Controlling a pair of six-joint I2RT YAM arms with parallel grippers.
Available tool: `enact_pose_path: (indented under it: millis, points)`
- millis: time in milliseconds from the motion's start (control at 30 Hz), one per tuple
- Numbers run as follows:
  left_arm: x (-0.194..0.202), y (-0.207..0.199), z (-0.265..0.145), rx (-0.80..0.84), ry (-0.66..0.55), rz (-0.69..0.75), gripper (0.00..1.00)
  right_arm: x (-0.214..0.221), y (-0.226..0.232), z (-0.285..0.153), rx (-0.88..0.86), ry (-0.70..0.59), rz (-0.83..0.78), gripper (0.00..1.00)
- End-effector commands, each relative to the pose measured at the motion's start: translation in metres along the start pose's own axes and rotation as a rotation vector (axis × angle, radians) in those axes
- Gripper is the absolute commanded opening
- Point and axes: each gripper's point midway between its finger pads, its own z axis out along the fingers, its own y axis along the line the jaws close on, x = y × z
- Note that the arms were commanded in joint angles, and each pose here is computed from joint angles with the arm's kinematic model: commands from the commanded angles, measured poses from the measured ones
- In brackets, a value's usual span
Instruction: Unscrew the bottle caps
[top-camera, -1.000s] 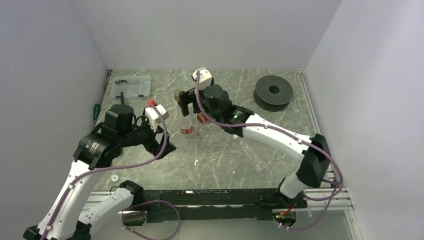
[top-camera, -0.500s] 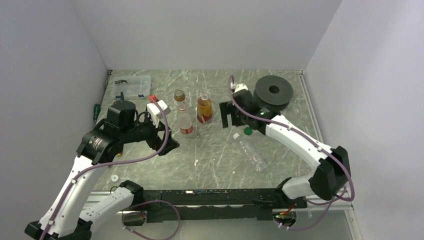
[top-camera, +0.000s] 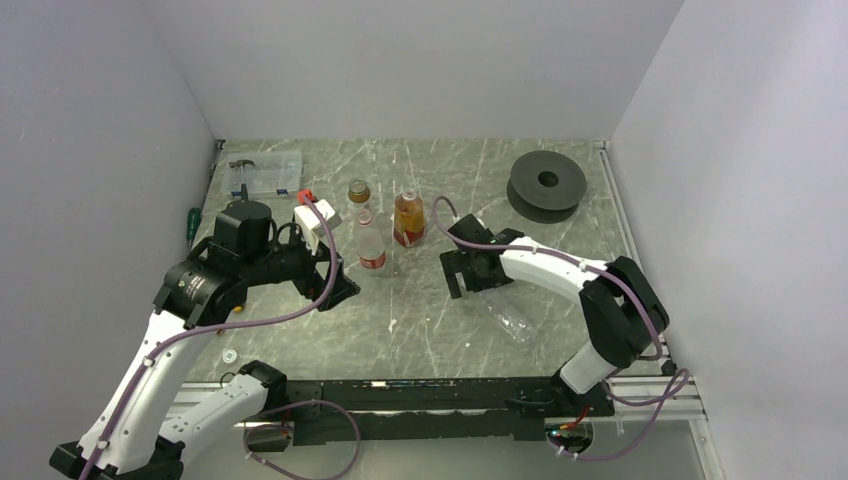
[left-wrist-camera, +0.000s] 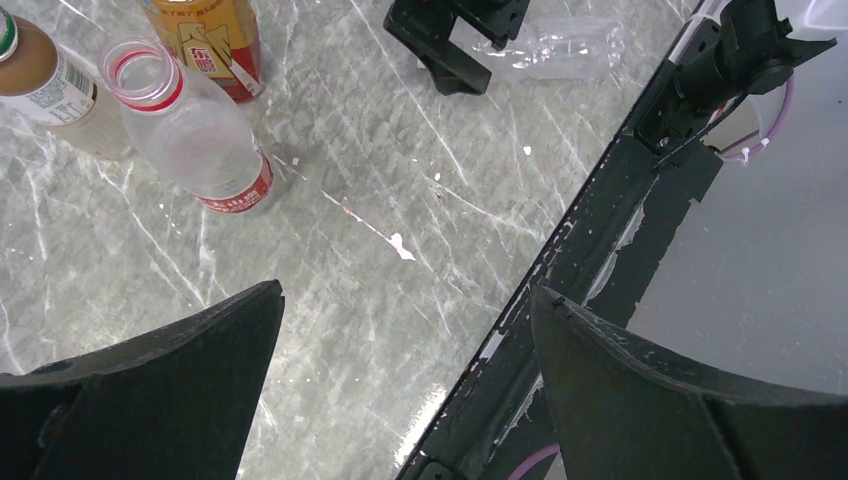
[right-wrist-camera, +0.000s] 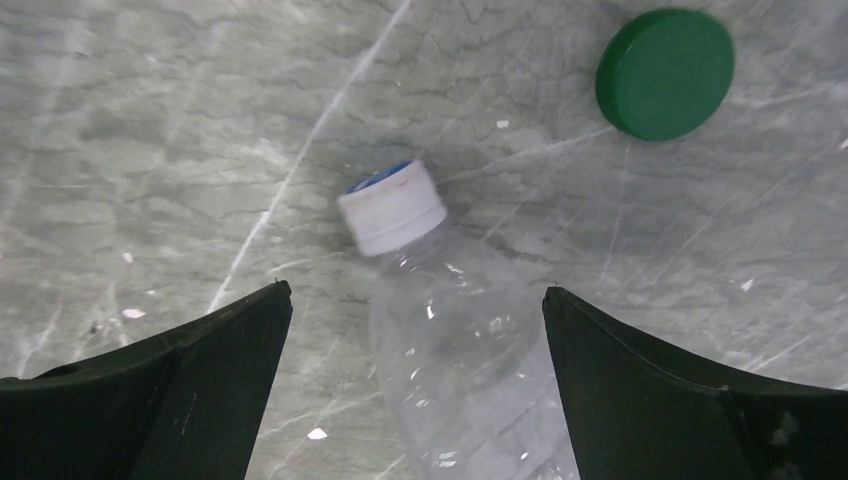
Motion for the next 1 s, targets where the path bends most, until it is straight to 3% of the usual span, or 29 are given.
enact_pose_path:
  millis: [0, 200, 300, 400, 533, 700, 967]
  points:
    - [-0.019, -0.005, -0.007, 0.012, -0.067, 0.026, 0.99, 0.012, -0.001, 0.015, 0.014, 0.028, 0.035, 1.0]
    - [-0.02, -0.005, -0.005, 0.017, -0.069, 0.026, 1.0, 0.018, -0.003, 0.023, 0.037, 0.046, 0.057, 0.95]
    - [-0.021, -0.006, -0.005, 0.023, -0.072, 0.025, 0.99, 0.01, 0.0, 0.018, 0.023, 0.023, 0.074, 0.8]
    - [-0.021, -0.007, -0.004, 0.029, -0.073, 0.021, 0.99, -0.006, 0.005, 0.004, -0.005, -0.023, 0.096, 0.57]
    - [-0.022, -0.006, -0.002, 0.029, -0.081, 0.017, 0.99, -0.038, 0.012, -0.031, -0.05, -0.13, 0.13, 0.52]
    - [-0.024, -0.005, 0.0, 0.02, -0.098, 0.0, 0.99, -0.094, 0.024, -0.114, -0.121, -0.383, 0.196, 0.52]
    - [-0.06, -0.025, 0.003, 0.147, -0.241, -0.07, 0.99, -0.166, 0.088, -0.288, -0.493, -0.91, 0.372, 0.51]
